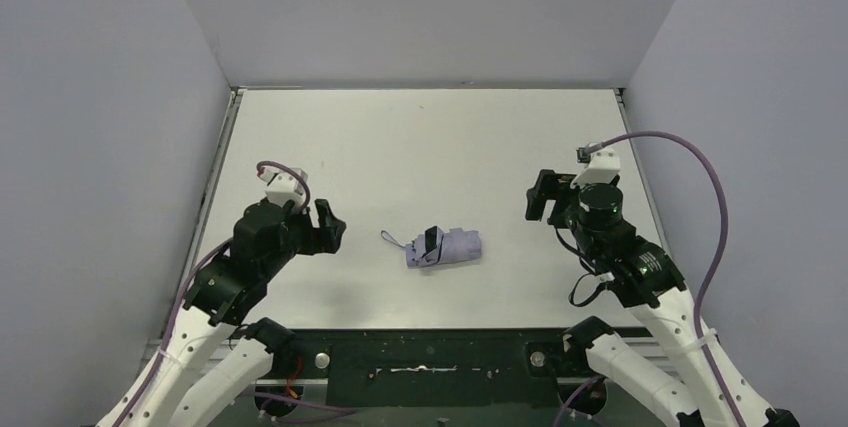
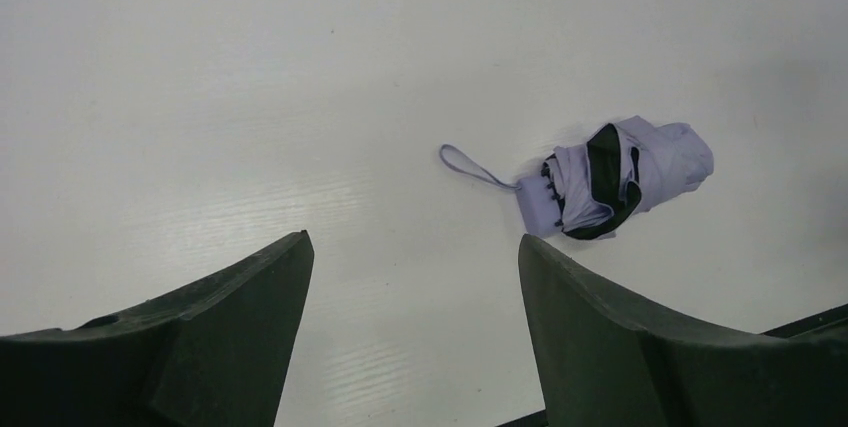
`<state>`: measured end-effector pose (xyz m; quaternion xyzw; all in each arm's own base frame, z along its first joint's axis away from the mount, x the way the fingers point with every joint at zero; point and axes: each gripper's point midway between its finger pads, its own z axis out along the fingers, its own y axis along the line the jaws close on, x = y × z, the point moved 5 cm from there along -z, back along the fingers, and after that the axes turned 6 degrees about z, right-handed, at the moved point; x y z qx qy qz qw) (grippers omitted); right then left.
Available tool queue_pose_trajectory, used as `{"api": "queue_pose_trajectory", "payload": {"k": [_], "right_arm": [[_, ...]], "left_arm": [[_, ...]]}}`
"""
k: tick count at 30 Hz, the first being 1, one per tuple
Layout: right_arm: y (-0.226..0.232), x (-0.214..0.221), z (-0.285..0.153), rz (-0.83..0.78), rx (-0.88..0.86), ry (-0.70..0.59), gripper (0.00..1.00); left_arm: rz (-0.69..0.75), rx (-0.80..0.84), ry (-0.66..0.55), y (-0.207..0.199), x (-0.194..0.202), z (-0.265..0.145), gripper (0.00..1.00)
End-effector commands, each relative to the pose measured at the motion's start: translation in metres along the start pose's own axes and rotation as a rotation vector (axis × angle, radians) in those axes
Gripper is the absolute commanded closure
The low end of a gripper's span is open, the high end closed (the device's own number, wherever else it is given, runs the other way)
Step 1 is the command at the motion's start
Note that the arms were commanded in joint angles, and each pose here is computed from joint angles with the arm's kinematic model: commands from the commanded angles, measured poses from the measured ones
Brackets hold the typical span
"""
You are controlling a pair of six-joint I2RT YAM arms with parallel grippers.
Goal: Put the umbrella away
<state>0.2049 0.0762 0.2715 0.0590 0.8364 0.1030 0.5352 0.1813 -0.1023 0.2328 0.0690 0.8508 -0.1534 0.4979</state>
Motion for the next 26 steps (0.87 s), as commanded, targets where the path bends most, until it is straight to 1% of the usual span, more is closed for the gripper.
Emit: {"api": "queue_pose_trajectory", "payload": {"k": [1,2,4,7,11,15,21,26], "right_arm": [[-0.013,-0.001,-0.016,0.025,0.037,-0.062,0.06],[-0.017,-0.002,-0.021,0.037,0.042,-0.083,0.01],[-0.022,-0.002,-0.029,0.058,0.050,-0.118,0.00],[-0.030,-0.003,-0.040,0.067,0.057,-0.162,0.00],[-0.035,-0.002,-0.048,0.017,0.060,-0.159,0.00],[-0.039,-0.002,-0.054,-0.024,0.059,-0.161,0.00],[-0.043,-0.001,-0.054,-0.025,0.064,-0.206,0.00],[-0.041,0.002,-0.051,-0.029,0.052,-0.184,0.00]], "left_arm": [[-0.008,-0.132,0.053,0.023,0.023,-0.020,0.26],[-0.014,-0.150,0.054,0.026,0.026,-0.023,0.25],[-0.031,-0.169,0.042,0.029,0.028,-0.028,0.23],[-0.047,-0.161,-0.005,0.029,0.022,-0.035,0.22],[-0.056,-0.168,-0.044,0.031,0.020,-0.042,0.17],[-0.069,-0.150,-0.090,0.031,0.020,-0.044,0.15],[-0.067,-0.161,-0.102,0.033,0.020,-0.047,0.14],[-0.057,-0.183,-0.099,0.035,0.019,-0.050,0.11]]}}
